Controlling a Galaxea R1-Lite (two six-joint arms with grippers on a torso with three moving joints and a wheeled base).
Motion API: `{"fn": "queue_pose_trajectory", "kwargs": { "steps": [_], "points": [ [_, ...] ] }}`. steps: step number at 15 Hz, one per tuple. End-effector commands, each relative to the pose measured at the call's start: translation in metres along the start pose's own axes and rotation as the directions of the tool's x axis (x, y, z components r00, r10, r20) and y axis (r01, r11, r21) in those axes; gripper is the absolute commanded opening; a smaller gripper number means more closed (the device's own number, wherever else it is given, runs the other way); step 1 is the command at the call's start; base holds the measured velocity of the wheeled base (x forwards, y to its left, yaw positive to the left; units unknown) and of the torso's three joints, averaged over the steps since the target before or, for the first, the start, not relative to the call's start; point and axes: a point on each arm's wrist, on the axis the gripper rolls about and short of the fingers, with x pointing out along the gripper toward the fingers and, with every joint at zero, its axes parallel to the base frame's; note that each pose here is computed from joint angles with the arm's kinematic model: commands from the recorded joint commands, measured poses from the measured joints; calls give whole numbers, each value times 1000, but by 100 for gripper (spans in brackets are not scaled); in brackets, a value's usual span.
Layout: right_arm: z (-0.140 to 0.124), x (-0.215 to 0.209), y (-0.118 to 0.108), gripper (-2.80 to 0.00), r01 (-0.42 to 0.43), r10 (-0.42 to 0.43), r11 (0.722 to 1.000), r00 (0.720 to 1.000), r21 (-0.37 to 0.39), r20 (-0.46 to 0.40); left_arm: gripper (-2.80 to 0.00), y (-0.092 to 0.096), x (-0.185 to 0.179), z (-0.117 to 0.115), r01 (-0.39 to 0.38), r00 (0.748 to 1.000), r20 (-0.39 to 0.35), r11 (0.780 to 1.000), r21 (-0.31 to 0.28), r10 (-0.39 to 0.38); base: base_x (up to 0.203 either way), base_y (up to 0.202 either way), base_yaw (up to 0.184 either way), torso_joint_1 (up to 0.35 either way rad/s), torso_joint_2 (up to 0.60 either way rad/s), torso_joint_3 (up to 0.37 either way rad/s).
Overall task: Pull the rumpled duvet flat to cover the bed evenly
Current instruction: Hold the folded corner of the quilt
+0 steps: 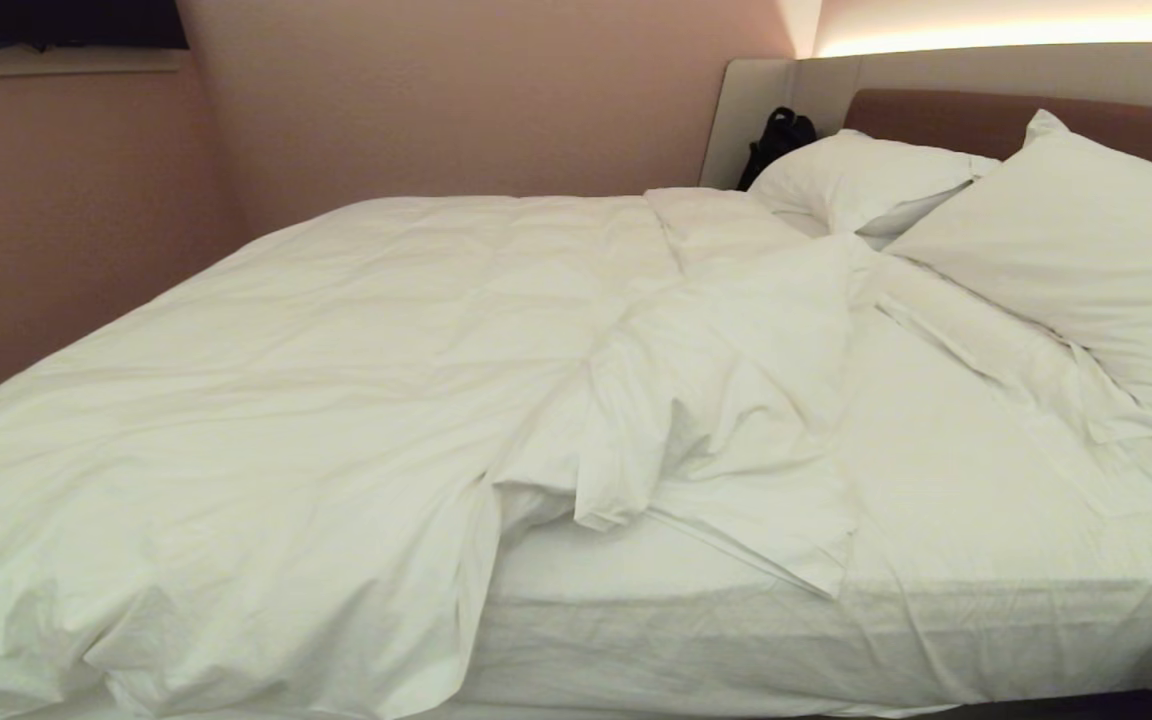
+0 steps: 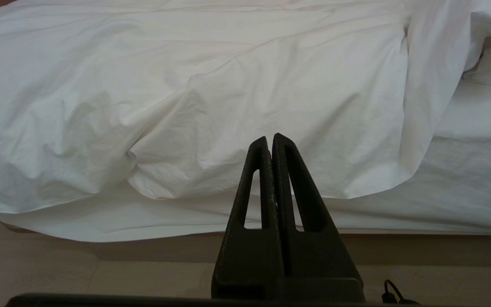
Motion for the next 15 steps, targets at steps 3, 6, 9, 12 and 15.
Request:
{"fn": "queue_pose_trajectory", "kwargs": {
  "steps": [3,6,9,12,15],
  "points": [
    [0,0,0,-280,0,0,1000,1000,-9,0,-280,0,0,0,-1,1000,0,1000,0,1,0,0,0,0,0,0],
    [1,0,0,-280,4,-4,1000,1000,-11,3,-280,0,0,0,-1,1000,0,1000,0,1,0,0,0,0,0,0],
    [22,-6,0,-280,5,-4,1000,999,-11,53,-280,0,0,0,-1,1000,0,1000,0,1,0,0,0,0,0,0],
    [72,-11,0,-280,-32,31,999,997,7,71,-280,0,0,0,-1,1000,0,1000,0,1,0,0,0,0,0,0],
    [102,24,2,-280,-114,128,984,987,135,-100,-280,0,0,0,-1,1000,0,1000,0,1,0,0,0,0,0,0]
  ]
}}
